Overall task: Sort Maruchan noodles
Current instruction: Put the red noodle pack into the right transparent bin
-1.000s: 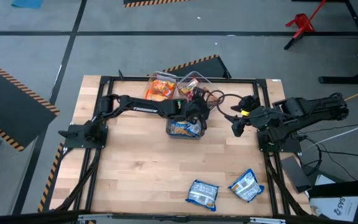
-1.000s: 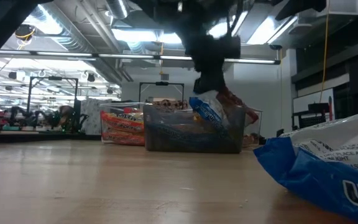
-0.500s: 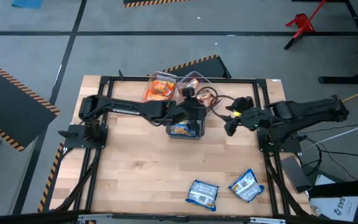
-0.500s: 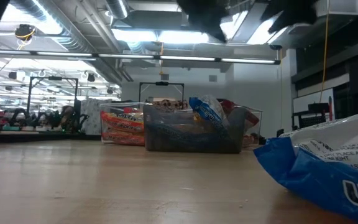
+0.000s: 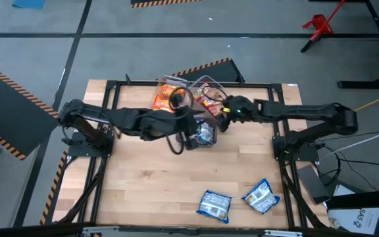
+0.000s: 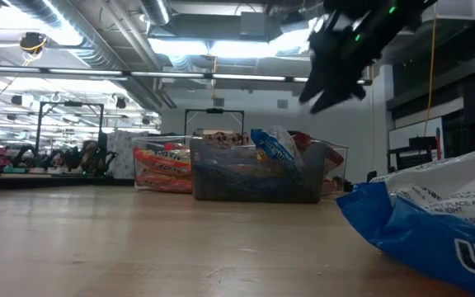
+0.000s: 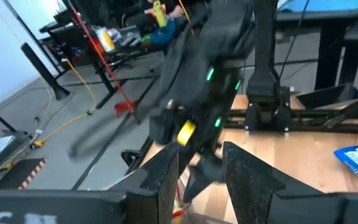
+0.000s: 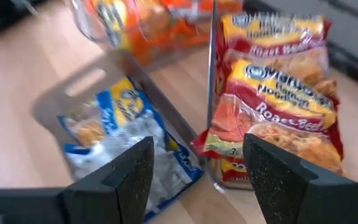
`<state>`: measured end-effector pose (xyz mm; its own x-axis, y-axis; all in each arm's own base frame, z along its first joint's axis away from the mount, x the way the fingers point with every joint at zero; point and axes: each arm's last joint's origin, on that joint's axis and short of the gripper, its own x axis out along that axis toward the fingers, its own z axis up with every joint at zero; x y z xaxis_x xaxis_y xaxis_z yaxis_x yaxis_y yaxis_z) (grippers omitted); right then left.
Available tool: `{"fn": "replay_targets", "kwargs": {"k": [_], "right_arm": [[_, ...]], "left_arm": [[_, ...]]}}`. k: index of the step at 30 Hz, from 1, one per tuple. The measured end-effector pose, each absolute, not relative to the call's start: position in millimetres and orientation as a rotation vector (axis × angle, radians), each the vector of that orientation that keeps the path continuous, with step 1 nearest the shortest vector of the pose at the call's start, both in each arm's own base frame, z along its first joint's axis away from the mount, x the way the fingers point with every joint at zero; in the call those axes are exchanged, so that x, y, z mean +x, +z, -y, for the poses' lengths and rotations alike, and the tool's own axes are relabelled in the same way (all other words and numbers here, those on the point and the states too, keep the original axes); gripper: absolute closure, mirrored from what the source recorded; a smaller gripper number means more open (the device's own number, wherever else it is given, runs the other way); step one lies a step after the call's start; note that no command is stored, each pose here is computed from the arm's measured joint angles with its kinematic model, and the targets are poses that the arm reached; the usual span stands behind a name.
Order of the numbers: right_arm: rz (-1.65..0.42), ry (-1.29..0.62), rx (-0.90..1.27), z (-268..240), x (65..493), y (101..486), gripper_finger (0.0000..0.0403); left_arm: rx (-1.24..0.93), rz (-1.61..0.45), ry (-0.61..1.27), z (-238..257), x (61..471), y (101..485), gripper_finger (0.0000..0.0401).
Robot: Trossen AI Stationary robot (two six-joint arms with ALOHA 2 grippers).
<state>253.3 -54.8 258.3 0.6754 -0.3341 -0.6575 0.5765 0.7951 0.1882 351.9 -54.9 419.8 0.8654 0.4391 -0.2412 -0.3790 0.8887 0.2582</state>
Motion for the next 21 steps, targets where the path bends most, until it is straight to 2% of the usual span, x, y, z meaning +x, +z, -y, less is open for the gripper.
{"fn": "replay_targets", "kwargs": {"k": [6,11,15,21], "right_arm": [[-0.78,-0.559,0.414,81,267,224,0.0173],[-0.828,-0.564,0.431,94,269,212,0.0173],[-0.83,-0.537,0.456,97,267,213,0.0173],[-0.788,-0.512,0.461,96,266,236,0.0173]], "left_arm": [[0.194,-0.25,0.466,68,334,434,0.0281],[0.202,-0.242,0.529,76,325,439,0.0281],[0.21,-0.237,0.568,81,322,439,0.0281],[0.207,-0.238,0.583,81,322,439,0.0281]]}}
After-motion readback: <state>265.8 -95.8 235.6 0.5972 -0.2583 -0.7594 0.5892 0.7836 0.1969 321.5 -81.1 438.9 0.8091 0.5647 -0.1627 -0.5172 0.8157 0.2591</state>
